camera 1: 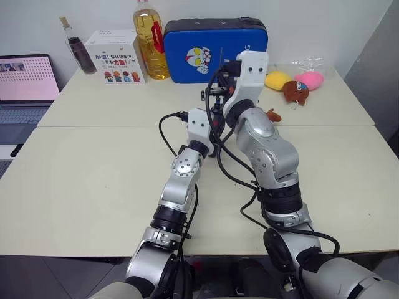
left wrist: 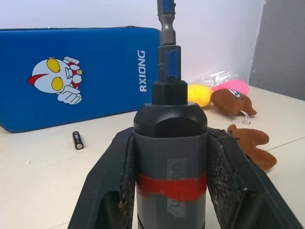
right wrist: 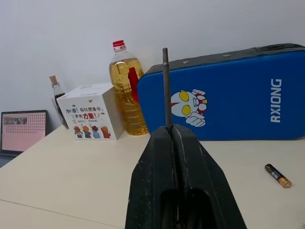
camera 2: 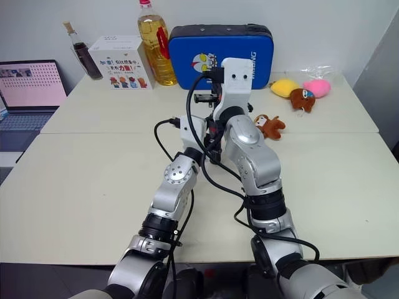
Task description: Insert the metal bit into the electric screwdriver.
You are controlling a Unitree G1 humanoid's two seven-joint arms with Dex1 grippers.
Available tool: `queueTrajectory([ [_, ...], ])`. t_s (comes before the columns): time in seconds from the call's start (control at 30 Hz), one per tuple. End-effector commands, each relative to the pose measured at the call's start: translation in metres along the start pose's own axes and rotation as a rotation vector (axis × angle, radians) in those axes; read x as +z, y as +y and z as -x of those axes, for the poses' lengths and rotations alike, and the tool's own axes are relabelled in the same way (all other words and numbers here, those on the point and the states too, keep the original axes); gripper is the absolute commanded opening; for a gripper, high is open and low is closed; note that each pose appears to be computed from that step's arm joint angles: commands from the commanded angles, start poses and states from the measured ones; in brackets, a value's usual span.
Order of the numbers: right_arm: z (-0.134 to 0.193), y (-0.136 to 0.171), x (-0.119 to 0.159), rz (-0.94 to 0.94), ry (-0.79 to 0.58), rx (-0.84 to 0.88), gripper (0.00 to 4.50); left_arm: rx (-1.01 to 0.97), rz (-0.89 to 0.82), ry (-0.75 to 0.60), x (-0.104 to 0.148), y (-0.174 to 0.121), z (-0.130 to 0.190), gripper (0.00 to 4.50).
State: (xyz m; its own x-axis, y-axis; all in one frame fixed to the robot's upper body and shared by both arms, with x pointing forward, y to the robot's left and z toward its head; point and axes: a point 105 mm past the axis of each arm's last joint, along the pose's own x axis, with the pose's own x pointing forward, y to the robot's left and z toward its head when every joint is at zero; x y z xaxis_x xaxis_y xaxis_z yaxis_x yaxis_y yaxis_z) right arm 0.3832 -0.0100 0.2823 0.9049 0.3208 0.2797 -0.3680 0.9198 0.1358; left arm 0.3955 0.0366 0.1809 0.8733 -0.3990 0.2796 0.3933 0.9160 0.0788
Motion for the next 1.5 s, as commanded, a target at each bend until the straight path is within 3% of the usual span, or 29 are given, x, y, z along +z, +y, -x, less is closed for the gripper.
queueTrajectory([
  [0.03, 0.002, 0.010, 0.004, -0.033, -0.034, 0.015, 0.02, -0.013, -0.012, -0.048, 0.014, -0.003, 0.000, 1.66],
  [0.33, 0.003, 0.008, 0.000, -0.036, -0.019, 0.006, 0.02, -0.016, -0.010, -0.049, 0.015, -0.004, 0.000, 1.66],
  [0.57, 0.004, 0.005, -0.018, -0.025, 0.071, -0.009, 0.02, -0.006, -0.012, -0.049, 0.014, -0.003, 0.000, 1.66],
  [1.5, 0.010, 0.009, -0.028, 0.048, 0.151, 0.031, 0.02, 0.004, -0.016, -0.050, 0.015, -0.001, -0.001, 1.66],
])
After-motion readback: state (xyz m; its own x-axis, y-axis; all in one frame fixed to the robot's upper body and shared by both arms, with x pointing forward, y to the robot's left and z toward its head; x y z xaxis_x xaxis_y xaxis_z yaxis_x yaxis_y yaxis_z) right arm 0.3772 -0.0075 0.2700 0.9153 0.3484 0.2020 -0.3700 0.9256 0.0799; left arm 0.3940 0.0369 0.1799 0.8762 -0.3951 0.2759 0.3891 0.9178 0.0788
